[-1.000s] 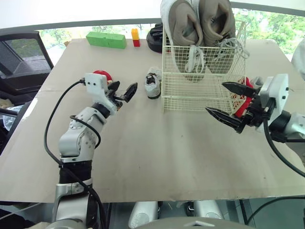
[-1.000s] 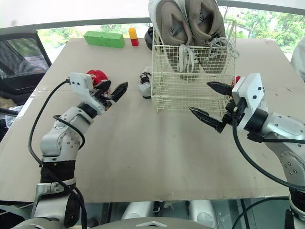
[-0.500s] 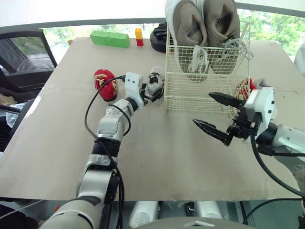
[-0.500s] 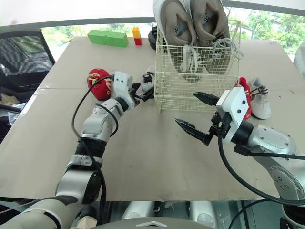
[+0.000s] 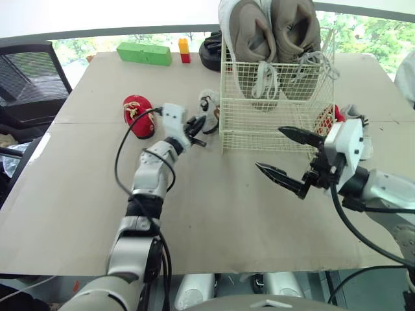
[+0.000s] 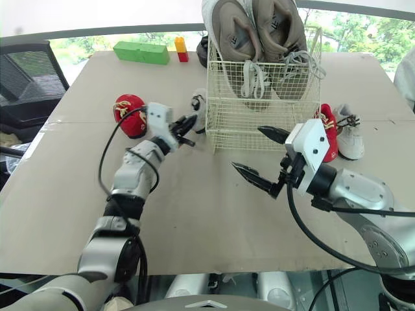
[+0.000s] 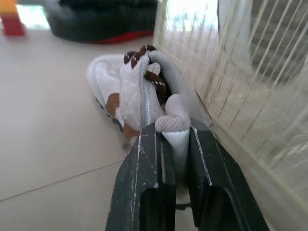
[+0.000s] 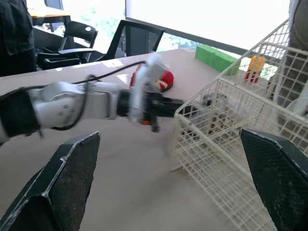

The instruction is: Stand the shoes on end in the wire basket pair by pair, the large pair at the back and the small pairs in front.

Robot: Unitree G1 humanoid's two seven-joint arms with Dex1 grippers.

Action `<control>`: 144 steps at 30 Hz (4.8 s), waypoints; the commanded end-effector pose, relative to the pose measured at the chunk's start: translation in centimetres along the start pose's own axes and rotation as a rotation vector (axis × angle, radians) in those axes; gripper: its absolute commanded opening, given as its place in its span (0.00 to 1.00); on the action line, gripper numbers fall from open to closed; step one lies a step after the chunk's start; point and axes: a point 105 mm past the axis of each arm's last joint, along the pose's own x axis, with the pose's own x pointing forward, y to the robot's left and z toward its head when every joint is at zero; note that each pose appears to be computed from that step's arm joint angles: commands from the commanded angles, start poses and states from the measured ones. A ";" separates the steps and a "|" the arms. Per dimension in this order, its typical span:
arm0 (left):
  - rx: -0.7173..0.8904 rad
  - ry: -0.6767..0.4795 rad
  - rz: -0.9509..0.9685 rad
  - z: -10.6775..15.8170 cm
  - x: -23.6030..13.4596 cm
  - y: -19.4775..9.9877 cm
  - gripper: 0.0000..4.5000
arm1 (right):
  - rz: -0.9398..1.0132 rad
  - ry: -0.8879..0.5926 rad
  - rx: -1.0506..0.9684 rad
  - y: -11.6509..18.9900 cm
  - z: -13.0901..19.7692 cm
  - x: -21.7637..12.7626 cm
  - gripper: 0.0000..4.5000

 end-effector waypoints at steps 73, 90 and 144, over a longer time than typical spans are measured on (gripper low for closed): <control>0.146 -0.145 -0.846 16.0 3.9 -10.4 0.11 | -0.126 -0.068 -0.061 -1.1 3.7 -2.8 0.99; 0.635 0.030 -0.944 10.6 8.2 -10.1 0.11 | -0.278 0.012 -0.113 -0.3 2.8 -6.5 0.99; 0.041 0.044 -1.179 8.6 -6.0 -17.9 0.99 | -0.904 0.770 0.129 -19.6 -7.5 -14.0 1.00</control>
